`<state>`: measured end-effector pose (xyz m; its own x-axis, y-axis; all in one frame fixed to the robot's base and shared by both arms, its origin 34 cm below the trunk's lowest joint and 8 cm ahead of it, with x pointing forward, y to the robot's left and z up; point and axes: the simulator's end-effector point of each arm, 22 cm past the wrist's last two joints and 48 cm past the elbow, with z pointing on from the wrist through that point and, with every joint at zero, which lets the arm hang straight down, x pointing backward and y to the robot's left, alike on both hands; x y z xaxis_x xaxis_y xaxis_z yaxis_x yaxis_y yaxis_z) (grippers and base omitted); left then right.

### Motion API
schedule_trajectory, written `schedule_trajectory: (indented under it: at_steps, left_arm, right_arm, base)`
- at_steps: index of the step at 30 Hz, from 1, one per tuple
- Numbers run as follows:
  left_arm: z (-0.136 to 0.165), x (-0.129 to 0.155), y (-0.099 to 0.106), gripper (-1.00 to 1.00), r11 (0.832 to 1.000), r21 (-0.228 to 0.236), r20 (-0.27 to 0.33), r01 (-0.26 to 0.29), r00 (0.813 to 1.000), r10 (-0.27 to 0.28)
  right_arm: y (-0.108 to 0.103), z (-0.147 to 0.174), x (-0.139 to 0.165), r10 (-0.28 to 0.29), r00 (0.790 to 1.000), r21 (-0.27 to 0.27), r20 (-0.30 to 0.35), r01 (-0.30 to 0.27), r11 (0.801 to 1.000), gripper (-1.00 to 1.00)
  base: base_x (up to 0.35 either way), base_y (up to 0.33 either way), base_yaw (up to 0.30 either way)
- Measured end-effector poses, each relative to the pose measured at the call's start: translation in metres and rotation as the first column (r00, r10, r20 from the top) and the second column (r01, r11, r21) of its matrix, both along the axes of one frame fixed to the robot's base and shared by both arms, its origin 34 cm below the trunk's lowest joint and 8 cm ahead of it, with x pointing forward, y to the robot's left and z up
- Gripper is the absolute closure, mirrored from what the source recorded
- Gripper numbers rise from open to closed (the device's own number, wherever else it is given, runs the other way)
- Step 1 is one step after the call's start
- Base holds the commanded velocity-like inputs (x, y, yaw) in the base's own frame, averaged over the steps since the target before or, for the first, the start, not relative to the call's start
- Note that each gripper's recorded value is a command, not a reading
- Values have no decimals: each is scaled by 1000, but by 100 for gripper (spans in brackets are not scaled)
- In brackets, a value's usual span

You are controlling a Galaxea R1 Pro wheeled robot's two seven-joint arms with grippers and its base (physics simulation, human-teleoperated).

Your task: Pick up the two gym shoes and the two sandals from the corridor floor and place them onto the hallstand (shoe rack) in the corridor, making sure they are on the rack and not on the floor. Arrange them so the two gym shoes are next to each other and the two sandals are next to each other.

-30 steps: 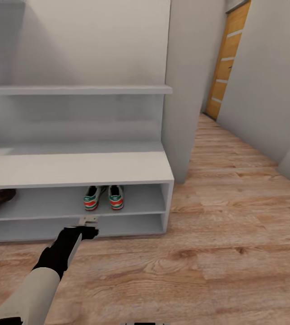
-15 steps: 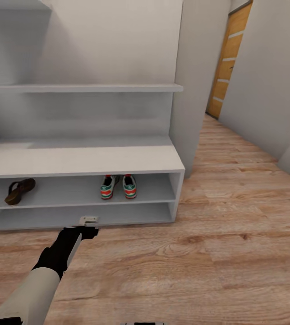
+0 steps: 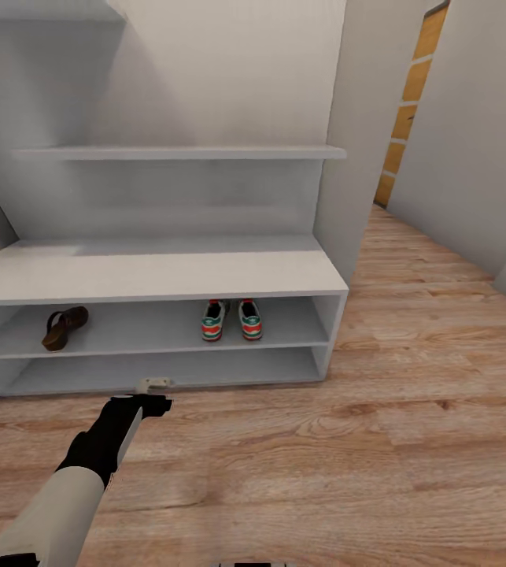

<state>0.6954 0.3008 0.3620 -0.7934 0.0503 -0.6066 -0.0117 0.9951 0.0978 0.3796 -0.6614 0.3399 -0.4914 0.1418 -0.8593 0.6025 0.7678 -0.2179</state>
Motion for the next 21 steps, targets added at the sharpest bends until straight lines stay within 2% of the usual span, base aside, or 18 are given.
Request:
schedule_trajectory:
  at_steps: [7, 11, 16, 19, 21]
  left_arm:
    - [0, 1, -1, -100, 1000, -3, 4, 2, 1000, -2]
    - [4, 5, -3, -100, 1000, -11, 34, 15, 999, -15]
    - [3, 6, -17, -100, 995, -49, 89, 85, 993, -81]
    - [-2, -2, -33, -100, 981, -104, 112, 166, 982, -154]
    - [-5, -9, -42, -100, 963, -145, 128, 227, 969, -210]
  right_arm:
    - [0, 0, 0, 1, 1000, 0, 0, -1, 1000, 100]
    - [0, 0, 0, 1, 1000, 1, 0, -1, 1000, 100]
    - [0, 0, 0, 0, 1000, 1, -1, 0, 1000, 100]
    - [0, -1, 0, 0, 1000, 2, -1, 0, 1000, 100]
    - [0, -1, 0, 0, 1000, 2, -2, 0, 1000, 100]
  base:
    - [-145, 277, 0]
    - [-157, 182, 0]
    - [-56, 68, 0]
    - [-17, 21, 0]
    - [-8, 10, 0]
